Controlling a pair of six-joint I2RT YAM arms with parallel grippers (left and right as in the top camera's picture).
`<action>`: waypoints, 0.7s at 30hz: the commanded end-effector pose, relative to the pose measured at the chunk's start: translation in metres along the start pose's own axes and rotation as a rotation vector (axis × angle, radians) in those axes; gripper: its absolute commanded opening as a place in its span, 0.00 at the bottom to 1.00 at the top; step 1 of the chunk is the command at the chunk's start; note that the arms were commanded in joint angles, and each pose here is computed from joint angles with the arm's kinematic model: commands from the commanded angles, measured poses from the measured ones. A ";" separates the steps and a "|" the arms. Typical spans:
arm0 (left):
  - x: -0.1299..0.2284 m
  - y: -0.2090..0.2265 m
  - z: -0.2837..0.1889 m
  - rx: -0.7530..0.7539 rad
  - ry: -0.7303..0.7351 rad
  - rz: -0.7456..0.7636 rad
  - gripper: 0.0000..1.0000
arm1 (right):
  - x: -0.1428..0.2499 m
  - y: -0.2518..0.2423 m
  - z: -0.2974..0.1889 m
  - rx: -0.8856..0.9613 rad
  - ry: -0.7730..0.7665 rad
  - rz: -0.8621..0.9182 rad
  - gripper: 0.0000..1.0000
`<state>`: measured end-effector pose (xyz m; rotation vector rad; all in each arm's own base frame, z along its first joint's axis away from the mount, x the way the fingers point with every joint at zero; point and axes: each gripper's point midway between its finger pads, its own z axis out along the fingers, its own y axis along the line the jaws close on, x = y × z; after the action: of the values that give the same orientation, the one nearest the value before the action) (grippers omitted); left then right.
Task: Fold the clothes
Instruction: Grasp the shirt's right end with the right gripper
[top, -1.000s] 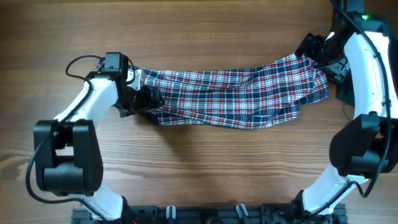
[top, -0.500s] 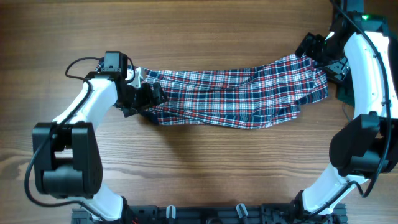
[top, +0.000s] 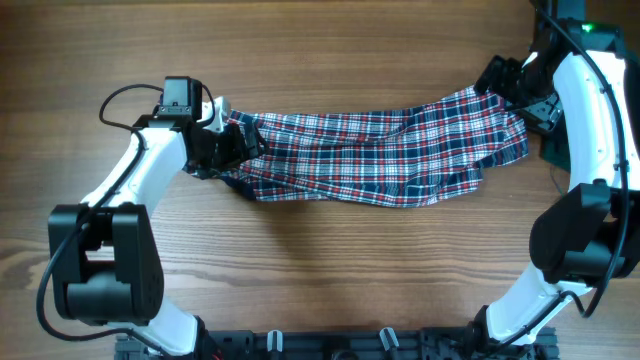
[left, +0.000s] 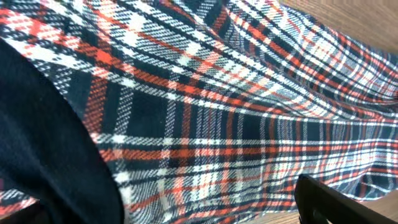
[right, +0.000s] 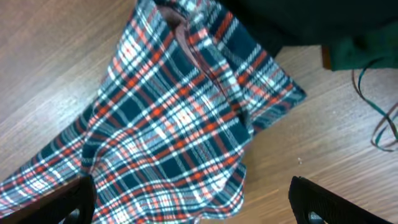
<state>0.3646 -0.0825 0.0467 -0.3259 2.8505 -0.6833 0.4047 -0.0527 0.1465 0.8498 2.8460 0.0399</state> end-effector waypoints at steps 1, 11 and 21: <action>-0.001 0.008 0.009 -0.011 0.017 -0.037 1.00 | 0.000 -0.005 -0.014 0.008 -0.025 0.030 1.00; -0.008 0.005 0.010 0.000 -0.013 -0.022 0.04 | 0.032 -0.055 -0.056 0.157 -0.009 0.231 1.00; -0.013 0.004 0.009 0.006 -0.032 -0.013 0.04 | 0.106 -0.058 -0.024 0.147 0.262 0.374 1.00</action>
<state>0.3768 -0.0816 0.0400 -0.3401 2.8195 -0.6767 0.2943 -0.0551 0.1483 1.3273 2.9751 -0.0979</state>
